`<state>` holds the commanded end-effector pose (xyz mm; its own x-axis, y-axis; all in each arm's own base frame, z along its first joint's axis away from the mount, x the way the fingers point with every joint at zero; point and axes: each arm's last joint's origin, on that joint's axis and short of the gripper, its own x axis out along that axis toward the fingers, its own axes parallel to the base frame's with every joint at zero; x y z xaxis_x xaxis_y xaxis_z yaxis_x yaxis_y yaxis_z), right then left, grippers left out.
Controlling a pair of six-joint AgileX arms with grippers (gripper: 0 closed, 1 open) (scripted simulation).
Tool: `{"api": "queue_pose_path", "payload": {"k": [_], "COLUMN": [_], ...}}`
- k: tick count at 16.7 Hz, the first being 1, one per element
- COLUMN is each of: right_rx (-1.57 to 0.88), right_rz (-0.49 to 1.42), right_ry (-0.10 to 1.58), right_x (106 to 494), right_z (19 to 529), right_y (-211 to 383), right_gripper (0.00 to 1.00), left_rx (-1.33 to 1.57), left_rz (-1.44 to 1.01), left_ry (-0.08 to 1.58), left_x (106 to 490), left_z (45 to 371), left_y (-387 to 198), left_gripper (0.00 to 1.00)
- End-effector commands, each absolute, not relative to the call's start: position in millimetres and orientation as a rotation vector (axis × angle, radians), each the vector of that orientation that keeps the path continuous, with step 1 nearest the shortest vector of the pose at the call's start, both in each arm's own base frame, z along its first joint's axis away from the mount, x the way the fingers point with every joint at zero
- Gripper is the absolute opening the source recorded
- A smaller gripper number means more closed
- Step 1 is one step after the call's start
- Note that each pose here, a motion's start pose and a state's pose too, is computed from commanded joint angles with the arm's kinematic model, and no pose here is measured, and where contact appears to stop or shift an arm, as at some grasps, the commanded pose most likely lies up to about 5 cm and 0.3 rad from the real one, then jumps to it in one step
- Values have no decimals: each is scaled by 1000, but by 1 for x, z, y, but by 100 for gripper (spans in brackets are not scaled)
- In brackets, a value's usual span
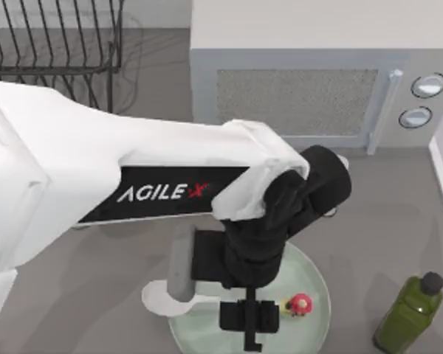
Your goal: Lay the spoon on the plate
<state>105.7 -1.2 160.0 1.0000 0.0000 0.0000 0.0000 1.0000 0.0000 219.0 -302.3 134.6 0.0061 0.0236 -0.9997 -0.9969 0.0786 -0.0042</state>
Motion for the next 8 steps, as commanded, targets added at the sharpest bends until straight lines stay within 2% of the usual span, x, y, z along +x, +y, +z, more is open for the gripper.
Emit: {"api": "queue_pose_path", "payload": {"k": [2,8], "right_rx": [0,0], "right_rz": [0,0], "right_ry": [0,0], "right_x": [106,106], "right_z": [160,160], "right_y": [-1,-1], "right_gripper": [100,100], "left_rx": [-1136,-1136], "left_rz": [1159,1159], "left_ry": [1224,1224], "left_x": [219,219], "left_z": [135,135], "left_y": [-302,-302], "left_gripper": [98,100]}}
